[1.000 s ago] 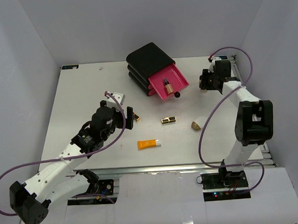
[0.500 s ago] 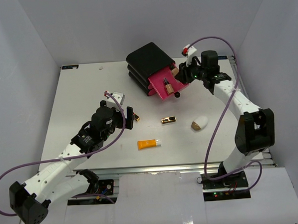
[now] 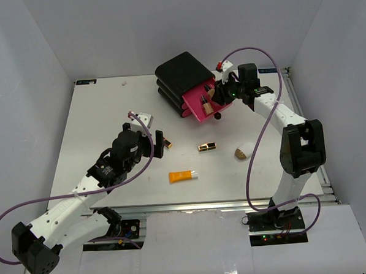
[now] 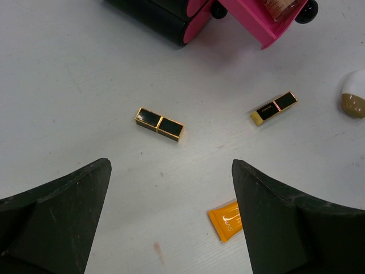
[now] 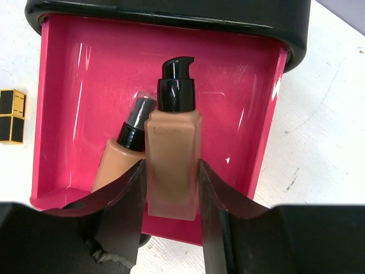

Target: Organize the makeup

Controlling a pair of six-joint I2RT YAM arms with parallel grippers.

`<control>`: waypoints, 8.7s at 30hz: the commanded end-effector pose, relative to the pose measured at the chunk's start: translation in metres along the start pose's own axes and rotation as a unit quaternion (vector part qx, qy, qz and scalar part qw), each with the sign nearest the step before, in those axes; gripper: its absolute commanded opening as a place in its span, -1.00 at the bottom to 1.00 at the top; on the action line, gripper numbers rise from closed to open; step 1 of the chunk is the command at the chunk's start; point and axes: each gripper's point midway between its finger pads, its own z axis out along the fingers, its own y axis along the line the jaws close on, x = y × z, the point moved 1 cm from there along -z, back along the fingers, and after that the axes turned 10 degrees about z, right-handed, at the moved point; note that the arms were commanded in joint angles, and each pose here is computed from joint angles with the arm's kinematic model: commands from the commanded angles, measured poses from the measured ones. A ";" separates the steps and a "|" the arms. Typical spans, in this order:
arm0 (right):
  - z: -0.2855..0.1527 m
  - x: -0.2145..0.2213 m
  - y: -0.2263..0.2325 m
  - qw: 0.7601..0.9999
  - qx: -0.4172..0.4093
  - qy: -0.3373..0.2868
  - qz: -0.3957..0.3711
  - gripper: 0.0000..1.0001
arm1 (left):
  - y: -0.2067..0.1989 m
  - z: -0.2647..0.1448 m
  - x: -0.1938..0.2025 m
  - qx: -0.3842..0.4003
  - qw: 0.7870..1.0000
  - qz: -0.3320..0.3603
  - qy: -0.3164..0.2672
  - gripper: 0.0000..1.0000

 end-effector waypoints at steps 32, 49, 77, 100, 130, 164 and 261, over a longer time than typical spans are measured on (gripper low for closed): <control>-0.097 0.102 0.090 0.942 -0.238 0.044 -0.231 -0.44 | -0.008 -0.001 -0.004 0.030 0.999 -0.013 -0.014 0.96; -0.026 0.132 0.014 0.810 -0.061 0.037 -0.582 -0.19 | -0.005 0.010 0.007 0.022 1.000 -0.015 0.008 0.96; -0.010 0.022 0.007 0.756 0.111 -0.082 -0.640 0.01 | -0.002 0.017 0.014 0.021 0.999 -0.020 0.024 0.96; 0.036 -0.038 0.013 0.776 0.089 -0.084 -0.619 0.00 | 0.001 0.019 0.015 0.017 0.999 -0.021 0.025 0.96; 0.059 -0.078 0.027 0.902 0.037 -0.126 -0.411 0.13 | 0.002 0.020 0.017 0.016 0.999 -0.021 0.028 0.96; 0.042 -0.017 -0.013 0.970 -0.148 -0.062 0.180 0.50 | 0.007 0.017 0.011 0.015 0.999 -0.028 0.018 0.96; 0.022 0.055 -0.004 0.943 -0.166 -0.030 0.288 0.17 | -0.004 0.024 0.018 0.057 0.997 -0.049 0.032 0.96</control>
